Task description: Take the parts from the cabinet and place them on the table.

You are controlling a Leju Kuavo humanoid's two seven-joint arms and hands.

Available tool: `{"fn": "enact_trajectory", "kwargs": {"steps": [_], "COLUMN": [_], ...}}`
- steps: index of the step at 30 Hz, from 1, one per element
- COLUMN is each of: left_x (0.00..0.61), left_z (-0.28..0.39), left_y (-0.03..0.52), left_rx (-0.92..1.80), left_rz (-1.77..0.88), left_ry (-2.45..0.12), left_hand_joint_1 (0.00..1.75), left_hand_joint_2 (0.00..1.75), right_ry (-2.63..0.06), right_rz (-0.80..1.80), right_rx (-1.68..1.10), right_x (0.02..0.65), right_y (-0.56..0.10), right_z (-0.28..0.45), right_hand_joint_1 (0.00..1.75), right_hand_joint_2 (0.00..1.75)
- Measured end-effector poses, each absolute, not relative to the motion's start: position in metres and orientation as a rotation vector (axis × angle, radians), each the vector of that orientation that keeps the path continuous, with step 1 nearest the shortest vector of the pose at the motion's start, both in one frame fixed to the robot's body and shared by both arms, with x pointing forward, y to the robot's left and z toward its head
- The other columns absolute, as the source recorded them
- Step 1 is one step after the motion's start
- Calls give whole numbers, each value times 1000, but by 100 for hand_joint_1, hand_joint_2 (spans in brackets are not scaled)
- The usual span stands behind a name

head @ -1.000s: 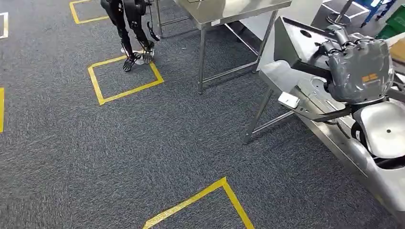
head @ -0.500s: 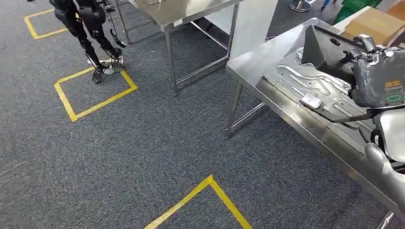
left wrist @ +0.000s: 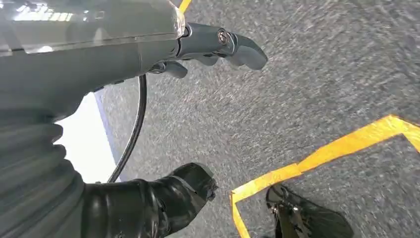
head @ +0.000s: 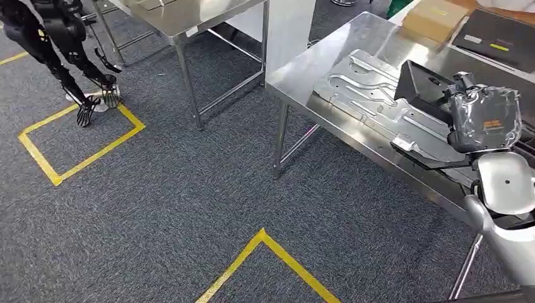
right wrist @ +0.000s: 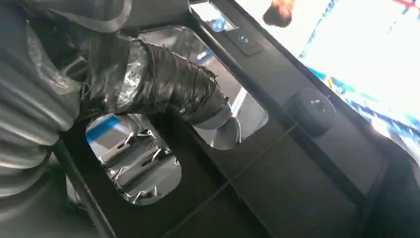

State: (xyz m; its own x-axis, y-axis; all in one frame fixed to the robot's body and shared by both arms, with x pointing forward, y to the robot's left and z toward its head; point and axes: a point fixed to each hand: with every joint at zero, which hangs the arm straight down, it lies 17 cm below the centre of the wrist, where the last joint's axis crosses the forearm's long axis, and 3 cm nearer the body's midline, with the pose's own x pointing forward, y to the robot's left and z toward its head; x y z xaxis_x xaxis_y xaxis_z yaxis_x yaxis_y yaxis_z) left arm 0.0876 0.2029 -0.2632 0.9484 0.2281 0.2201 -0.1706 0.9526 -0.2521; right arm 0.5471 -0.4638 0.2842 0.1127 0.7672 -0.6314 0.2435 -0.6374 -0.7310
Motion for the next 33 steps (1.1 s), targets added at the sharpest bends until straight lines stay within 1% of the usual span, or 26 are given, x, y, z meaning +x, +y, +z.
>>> {"fn": "enact_trajectory", "kwargs": {"steps": [8,10,13,21,24,27,33], "left_x": [85,80,79,80,75,73,73], "left_z": [-263,-264,-265,-265,-266,-266,-266], "left_y": [197,200,206,209,211,214,215], "left_rx": [-255,-253,-246,-243,-245,-241,-242], "left_rz": [232,236,238,243,248,249,247], "left_ry": [-211,-193,-190,-184,-176,-173,-173], "left_hand_joint_1": [0,0,0,0,0,0,0], "left_hand_joint_2": [175,175,175,175,175,175,175], "right_ry": [-986,-1020,-1032,-1029,-1093,-1119,-1104], "right_rz": [1503,1520,1585,1597,1631,1712,1716], "right_rx": [-1952,-1920,-1869,-1858,-1874,-1847,-1869], "right_x": [561,568,569,570,570,566,569], "right_y": [-440,-409,-381,-358,-339,-321,-316], "right_z": [278,264,238,224,228,213,218], "right_hand_joint_1": [175,175,175,175,175,175,175], "right_hand_joint_2": [175,175,175,175,175,175,175]}}
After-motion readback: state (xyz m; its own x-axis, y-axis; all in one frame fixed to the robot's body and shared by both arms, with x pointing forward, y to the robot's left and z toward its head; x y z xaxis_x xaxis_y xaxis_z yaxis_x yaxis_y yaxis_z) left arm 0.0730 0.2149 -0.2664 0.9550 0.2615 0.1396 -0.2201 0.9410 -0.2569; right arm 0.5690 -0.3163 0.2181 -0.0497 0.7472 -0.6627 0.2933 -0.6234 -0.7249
